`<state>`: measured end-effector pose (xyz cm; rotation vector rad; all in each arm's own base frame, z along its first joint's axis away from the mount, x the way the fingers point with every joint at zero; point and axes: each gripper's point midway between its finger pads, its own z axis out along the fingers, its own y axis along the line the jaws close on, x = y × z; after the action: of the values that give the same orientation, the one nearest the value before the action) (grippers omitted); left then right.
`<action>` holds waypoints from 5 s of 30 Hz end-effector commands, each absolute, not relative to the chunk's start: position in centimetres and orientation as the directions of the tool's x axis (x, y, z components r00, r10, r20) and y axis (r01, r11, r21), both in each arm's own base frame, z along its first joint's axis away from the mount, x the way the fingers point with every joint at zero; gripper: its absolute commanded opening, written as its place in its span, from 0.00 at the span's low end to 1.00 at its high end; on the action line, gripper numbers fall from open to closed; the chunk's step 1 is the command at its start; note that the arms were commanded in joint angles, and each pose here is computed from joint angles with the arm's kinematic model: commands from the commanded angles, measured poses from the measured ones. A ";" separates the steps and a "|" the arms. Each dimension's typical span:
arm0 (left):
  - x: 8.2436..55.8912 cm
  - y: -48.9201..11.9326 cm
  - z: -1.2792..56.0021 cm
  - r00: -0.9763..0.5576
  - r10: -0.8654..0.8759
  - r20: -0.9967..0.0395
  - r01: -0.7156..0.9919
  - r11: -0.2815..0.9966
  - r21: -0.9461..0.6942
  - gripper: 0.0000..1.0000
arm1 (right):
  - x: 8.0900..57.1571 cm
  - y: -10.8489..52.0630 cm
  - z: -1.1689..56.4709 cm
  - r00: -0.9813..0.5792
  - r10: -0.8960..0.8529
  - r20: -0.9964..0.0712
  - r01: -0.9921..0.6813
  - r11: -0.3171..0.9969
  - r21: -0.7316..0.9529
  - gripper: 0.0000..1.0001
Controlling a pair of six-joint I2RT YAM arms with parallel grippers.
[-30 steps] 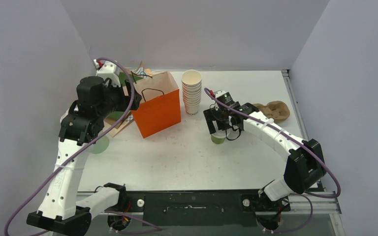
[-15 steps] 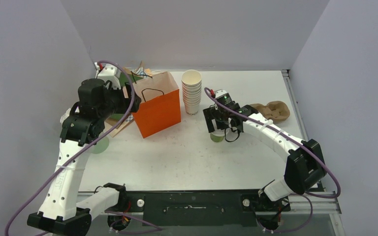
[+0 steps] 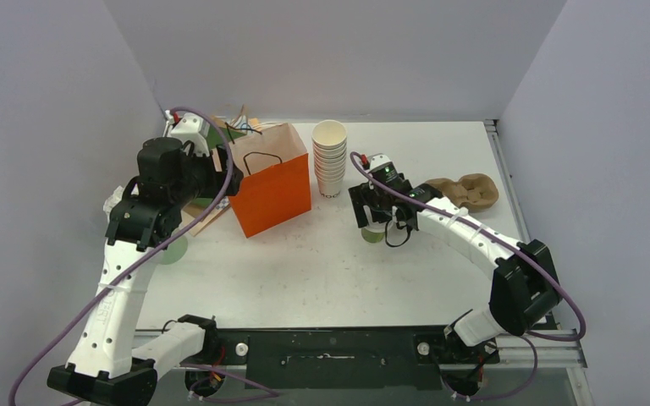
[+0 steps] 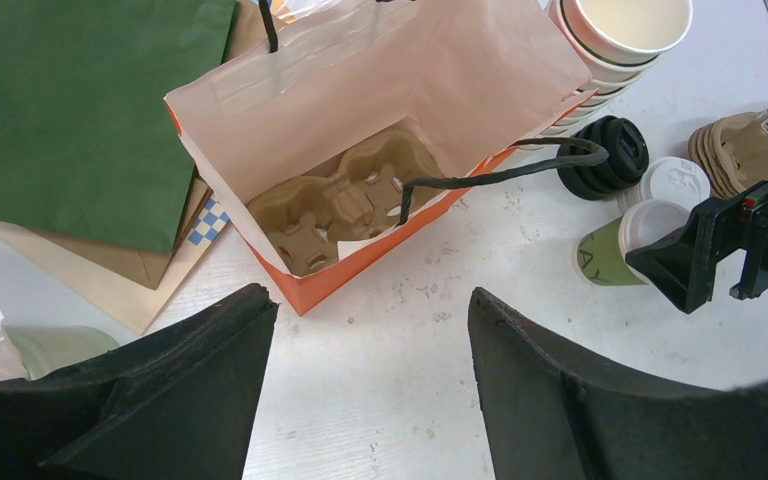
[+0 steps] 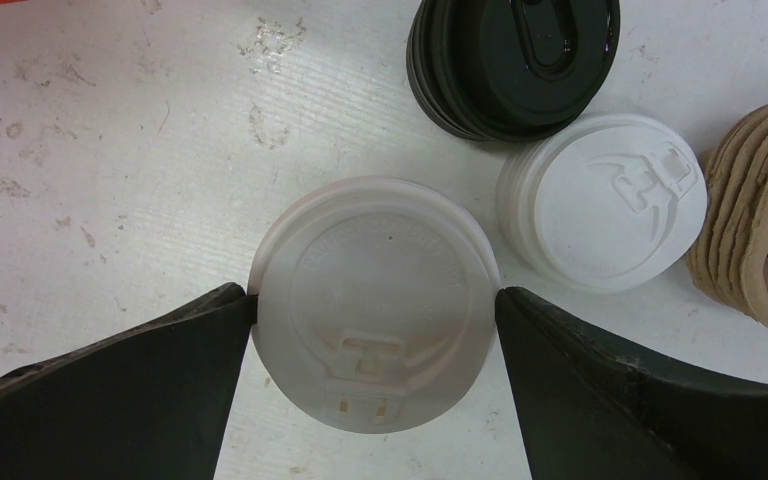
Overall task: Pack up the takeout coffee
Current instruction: Close the cup lid on the coffee cup, then pick up the coffee cup.
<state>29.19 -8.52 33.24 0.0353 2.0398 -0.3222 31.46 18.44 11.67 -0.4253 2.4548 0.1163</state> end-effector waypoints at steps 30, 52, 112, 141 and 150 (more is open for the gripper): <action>30.6 -6.9 33.4 -0.442 -0.138 -0.886 0.101 0.974 -0.202 0.69 | 29.1 18.7 16.7 -0.734 -0.233 -0.638 -0.369 0.925 0.086 0.87; 30.9 -4.9 37.3 -0.270 -0.286 -0.919 0.126 0.936 -0.329 0.75 | 31.3 17.4 23.0 -0.586 -0.125 -0.800 -0.299 0.952 0.071 0.92; 44.3 -34.1 30.1 -0.153 0.558 -0.816 0.749 0.604 0.273 0.34 | 45.7 25.7 27.5 -0.622 0.591 -0.513 -0.264 0.459 0.848 0.21; 43.3 -34.1 29.4 -0.146 0.612 -0.777 0.761 0.572 0.307 0.00 | 45.3 27.1 29.2 -0.624 0.593 -0.509 -0.295 0.424 0.856 0.21; 43.2 -34.5 30.6 -0.132 0.587 -0.799 0.754 0.582 0.304 0.08 | 45.2 27.6 29.0 -0.639 0.585 -0.500 -0.296 0.413 0.861 0.20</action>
<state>43.35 -33.53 26.50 1.1273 1.9249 -0.1844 44.99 26.45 25.30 0.3211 1.9415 1.2804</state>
